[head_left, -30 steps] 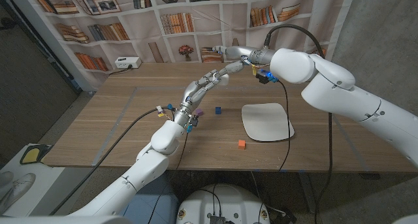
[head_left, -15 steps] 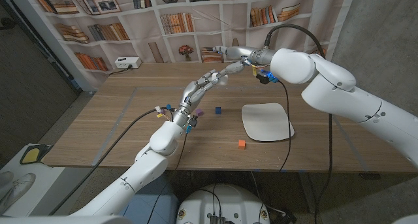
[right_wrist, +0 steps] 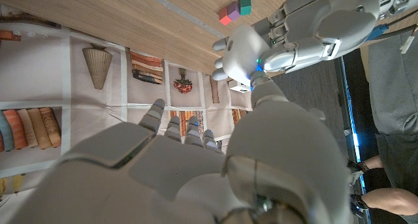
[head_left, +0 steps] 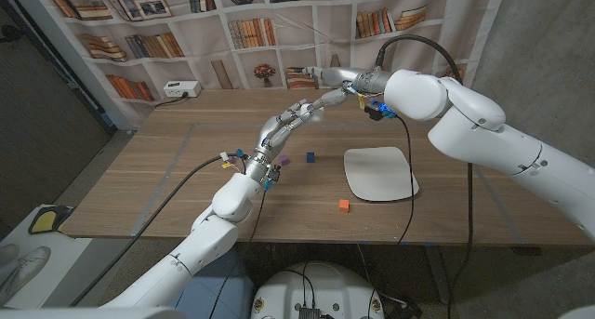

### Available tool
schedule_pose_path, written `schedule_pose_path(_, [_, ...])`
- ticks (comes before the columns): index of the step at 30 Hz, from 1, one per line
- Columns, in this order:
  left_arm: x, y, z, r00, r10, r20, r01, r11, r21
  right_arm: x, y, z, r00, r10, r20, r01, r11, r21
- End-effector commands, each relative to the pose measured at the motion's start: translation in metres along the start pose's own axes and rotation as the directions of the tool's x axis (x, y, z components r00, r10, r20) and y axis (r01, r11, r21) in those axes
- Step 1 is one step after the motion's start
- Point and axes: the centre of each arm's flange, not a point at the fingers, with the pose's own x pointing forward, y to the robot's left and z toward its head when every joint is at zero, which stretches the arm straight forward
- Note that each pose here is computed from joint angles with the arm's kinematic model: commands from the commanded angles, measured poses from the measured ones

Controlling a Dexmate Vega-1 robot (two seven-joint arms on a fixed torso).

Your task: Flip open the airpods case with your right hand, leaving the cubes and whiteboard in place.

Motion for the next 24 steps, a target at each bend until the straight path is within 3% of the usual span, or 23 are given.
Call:
schedule_pose_path(1, [-0.004, 0.000, 0.003, 1.000, -0.003, 0.011, 0.003, 1.000, -0.003, 0.001, 0.001, 0.001, 1.000, 0.001, -0.003, -0.001, 1.000, -0.001])
schedule_pose_path(24, [-0.015, 0.001, -0.003, 1.000, 0.019, 0.000, -0.019, 1.000, -0.003, -0.001, 0.002, -0.001, 1.000, 0.001, -0.006, -0.001, 1.000, 0.007])
